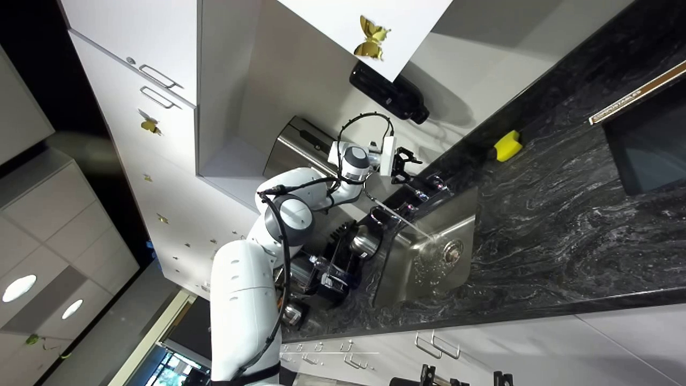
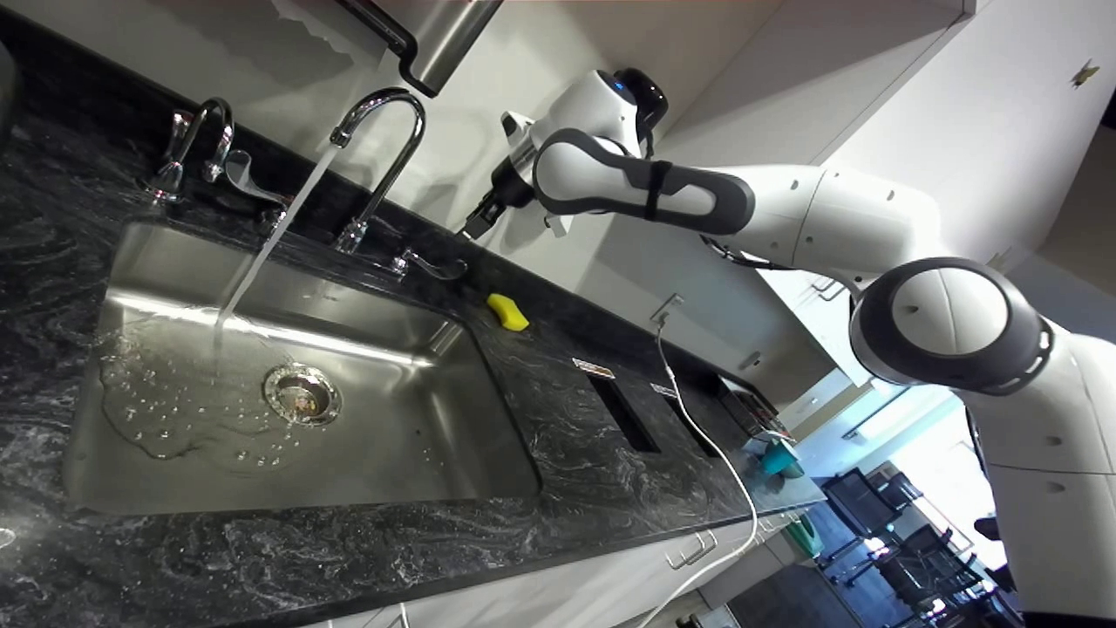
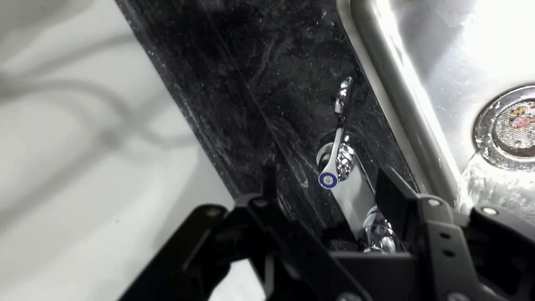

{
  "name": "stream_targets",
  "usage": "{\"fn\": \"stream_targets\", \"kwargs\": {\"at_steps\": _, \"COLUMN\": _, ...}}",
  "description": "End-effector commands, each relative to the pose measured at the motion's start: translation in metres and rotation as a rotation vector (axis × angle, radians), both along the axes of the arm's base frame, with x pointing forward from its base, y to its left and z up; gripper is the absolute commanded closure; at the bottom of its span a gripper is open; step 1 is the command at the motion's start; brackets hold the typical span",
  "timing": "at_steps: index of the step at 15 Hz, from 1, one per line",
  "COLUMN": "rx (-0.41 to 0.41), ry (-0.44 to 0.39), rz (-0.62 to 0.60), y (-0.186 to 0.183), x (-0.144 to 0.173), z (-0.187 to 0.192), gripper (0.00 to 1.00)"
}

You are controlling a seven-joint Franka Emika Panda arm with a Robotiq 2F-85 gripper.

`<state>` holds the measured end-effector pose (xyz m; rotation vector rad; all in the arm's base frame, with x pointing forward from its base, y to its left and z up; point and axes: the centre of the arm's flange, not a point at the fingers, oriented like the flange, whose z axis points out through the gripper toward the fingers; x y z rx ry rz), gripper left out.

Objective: Push the faucet handle on the right forwards

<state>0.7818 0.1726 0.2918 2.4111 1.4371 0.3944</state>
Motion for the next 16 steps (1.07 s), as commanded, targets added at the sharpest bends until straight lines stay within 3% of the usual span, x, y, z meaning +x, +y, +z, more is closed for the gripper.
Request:
{"fn": "stream_targets", "kwargs": {"at_steps": 1, "rx": -0.045, "ry": 0.040, "rz": 0.006, "y": 0.001, "x": -0.038, "z": 0.037, "gripper": 0.08}}
{"fn": "stream_targets", "kwargs": {"at_steps": 3, "rx": -0.067, "ry": 0.060, "rz": 0.009, "y": 0.000, "x": -0.047, "z": 0.049, "gripper": 0.00}}
{"fn": "stream_targets", "kwargs": {"at_steps": 11, "rx": -0.099, "ry": 0.090, "rz": 0.017, "y": -0.007, "x": -0.071, "z": 0.065, "gripper": 0.00}}
{"fn": "stream_targets", "kwargs": {"at_steps": 12, "rx": -0.071, "ry": 0.072, "rz": 0.015, "y": 0.002, "x": -0.047, "z": 0.056, "gripper": 0.00}}
{"fn": "stream_targets", "kwargs": {"at_steps": 16, "rx": -0.072, "ry": 0.077, "rz": 0.016, "y": 0.002, "x": -0.048, "z": 0.053, "gripper": 0.00}}
